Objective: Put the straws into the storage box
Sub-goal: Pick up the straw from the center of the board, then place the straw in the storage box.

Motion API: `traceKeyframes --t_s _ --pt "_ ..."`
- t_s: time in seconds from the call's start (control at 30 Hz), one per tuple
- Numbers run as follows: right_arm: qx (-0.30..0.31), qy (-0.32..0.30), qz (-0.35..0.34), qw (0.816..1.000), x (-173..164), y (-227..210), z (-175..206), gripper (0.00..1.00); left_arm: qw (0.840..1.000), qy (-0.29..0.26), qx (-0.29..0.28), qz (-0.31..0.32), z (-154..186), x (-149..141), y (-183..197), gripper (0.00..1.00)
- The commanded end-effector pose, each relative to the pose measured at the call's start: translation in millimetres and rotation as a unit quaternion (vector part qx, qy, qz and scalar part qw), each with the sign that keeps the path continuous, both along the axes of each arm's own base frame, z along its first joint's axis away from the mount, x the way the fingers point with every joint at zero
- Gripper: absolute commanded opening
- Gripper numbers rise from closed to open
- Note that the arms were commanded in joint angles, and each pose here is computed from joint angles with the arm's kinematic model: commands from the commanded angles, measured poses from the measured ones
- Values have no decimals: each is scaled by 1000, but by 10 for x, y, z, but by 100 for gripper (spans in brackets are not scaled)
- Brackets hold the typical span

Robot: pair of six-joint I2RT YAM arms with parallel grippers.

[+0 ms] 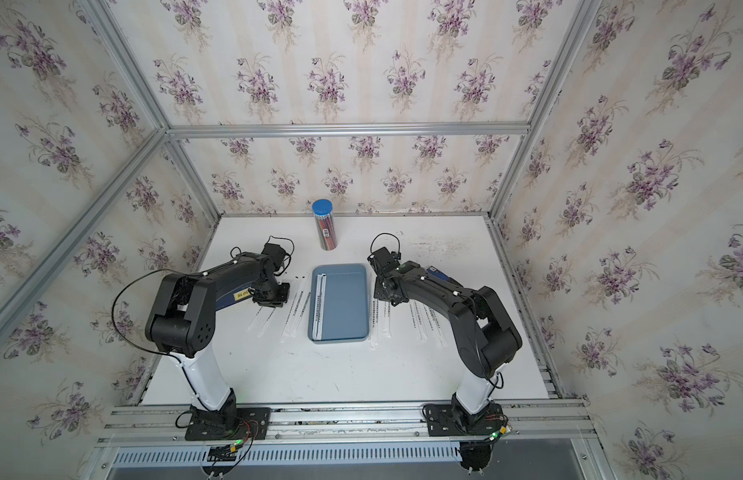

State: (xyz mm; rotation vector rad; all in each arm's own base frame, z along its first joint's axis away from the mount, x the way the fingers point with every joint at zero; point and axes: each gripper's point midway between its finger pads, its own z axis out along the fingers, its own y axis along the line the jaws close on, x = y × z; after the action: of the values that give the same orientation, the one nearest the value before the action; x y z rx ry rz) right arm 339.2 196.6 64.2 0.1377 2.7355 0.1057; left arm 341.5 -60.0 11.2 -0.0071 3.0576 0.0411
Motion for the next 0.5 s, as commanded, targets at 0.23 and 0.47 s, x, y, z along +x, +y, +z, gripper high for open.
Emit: traceKeyframes --t_s 0.23,0.47 --pt "4 -15 0 1000 36 41 77 30 1000 -11 -4 4 358 -185 -16 13" --pt "10 -20 1 1000 58 63 122 30 996 -61 -66 12 972 -230 -260 11"
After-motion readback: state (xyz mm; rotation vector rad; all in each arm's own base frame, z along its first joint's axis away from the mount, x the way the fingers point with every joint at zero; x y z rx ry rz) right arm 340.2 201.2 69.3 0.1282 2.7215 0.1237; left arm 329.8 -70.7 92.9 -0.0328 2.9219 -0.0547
